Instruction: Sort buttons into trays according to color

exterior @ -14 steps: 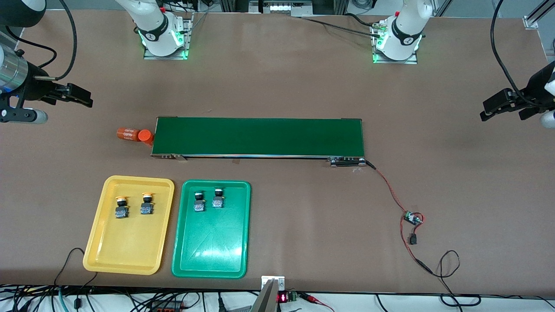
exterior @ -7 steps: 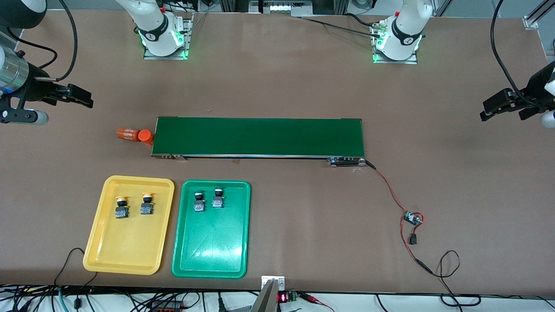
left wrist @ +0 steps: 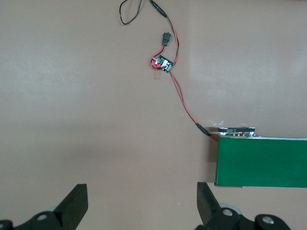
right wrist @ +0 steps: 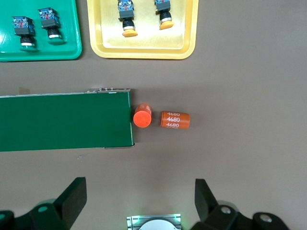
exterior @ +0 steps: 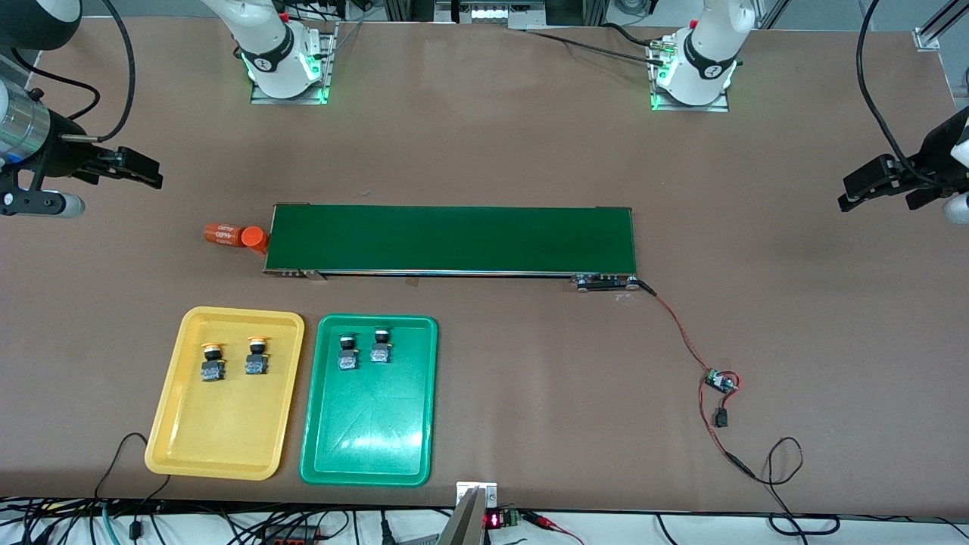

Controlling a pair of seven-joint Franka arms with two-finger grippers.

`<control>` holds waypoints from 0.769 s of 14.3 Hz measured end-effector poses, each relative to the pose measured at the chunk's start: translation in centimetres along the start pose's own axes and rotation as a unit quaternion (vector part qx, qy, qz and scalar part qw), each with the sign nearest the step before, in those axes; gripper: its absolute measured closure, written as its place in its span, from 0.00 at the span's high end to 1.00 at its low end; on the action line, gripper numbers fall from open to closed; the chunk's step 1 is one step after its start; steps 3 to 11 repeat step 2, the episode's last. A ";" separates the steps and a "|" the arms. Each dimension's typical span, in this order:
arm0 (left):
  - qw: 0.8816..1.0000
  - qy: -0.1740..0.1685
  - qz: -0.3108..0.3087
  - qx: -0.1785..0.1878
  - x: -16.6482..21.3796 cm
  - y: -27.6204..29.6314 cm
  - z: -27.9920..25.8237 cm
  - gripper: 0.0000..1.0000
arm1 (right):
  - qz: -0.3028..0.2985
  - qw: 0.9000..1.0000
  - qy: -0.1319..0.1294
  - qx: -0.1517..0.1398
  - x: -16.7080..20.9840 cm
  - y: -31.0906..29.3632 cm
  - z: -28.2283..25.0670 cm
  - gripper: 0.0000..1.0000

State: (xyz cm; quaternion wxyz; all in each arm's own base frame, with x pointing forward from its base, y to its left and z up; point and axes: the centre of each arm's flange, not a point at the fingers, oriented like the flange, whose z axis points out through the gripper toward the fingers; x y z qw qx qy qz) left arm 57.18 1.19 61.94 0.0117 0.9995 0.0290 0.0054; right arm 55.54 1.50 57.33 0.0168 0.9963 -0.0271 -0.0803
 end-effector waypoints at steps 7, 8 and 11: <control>1.000 -0.001 0.000 0.000 0.0 0.0 0.1 1.00 | 0.000 1.000 0.000 0.000 0.0 0.0 0.0 1.00; 1.000 -0.001 0.000 0.000 0.0 0.0 0.1 1.00 | 0.000 1.000 0.000 0.000 0.0 0.0 0.0 1.00; 1.000 -0.001 0.000 0.000 0.0 0.0 0.1 1.00 | 0.000 1.000 0.000 0.000 0.0 0.0 0.0 1.00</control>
